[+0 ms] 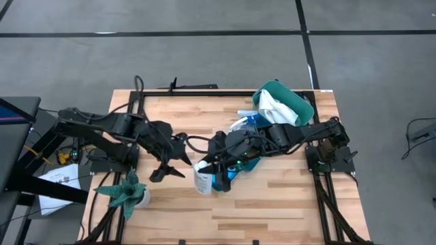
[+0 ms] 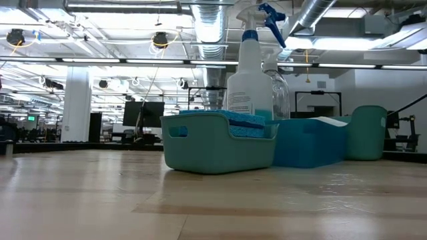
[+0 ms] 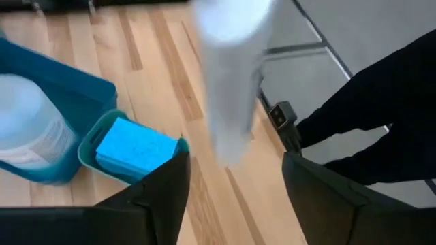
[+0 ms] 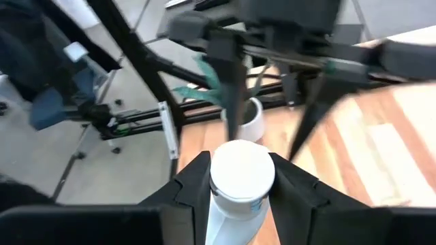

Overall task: Pick & Place Kitchen Items
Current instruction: Put the white plastic restorer bottle into the large blue bin

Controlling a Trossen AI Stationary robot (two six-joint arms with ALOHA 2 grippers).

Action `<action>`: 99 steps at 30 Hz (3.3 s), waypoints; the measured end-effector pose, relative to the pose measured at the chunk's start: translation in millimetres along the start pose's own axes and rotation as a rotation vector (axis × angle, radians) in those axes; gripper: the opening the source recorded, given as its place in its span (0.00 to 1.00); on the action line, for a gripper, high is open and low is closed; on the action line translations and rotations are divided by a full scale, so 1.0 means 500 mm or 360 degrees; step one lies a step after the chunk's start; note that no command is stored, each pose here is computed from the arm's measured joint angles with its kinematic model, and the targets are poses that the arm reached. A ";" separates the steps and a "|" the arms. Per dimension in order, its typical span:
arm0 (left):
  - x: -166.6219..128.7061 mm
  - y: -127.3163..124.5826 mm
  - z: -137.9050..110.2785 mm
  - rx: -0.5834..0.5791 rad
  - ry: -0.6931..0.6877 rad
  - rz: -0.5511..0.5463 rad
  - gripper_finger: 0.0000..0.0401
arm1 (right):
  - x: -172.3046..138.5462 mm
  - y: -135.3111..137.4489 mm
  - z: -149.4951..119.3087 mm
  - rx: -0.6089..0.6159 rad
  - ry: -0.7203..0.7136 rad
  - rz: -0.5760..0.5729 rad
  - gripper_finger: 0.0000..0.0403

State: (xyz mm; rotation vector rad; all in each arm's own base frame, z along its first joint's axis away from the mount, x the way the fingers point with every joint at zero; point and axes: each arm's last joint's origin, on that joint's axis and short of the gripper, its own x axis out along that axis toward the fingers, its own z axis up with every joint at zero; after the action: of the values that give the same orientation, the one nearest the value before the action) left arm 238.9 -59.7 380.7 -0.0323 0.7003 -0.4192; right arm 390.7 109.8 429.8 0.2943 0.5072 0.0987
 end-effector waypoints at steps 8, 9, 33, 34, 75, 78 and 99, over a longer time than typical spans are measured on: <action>-0.073 -0.017 -0.011 -0.0022 -0.0118 0.0000 0.56 | -0.006 0.036 -0.032 0.0075 0.0055 -0.0162 0.27; -0.081 -0.018 -0.014 -0.0031 -0.0120 0.0007 0.55 | -0.008 0.043 -0.038 0.0084 0.0066 -0.0188 0.27; -0.155 -0.016 -0.023 -0.0081 -0.0351 0.0442 0.44 | -0.111 0.128 -0.206 0.0716 0.0111 -0.1149 0.27; -0.154 -0.014 -0.019 -0.0082 -0.0374 0.0447 0.43 | -0.117 0.128 -0.210 0.0735 0.0107 -0.1185 0.27; -0.088 0.118 0.086 -0.0409 -0.0972 0.0752 0.37 | -0.338 -0.020 -0.374 0.0973 -0.0222 -0.1239 0.27; -0.090 0.117 0.087 -0.0423 -0.0997 0.0743 0.37 | -0.328 -0.042 -0.360 0.0967 -0.0242 -0.1331 0.27; -0.087 0.115 0.086 -0.0371 -0.0961 0.0750 0.37 | -0.220 -0.100 -0.332 0.0860 -0.0329 -0.1670 0.27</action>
State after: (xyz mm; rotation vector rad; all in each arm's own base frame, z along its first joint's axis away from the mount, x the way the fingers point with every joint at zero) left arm 257.0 5.1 430.9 -0.2013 0.1417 0.1323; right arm 214.4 86.0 327.2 0.5237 0.4231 -1.0926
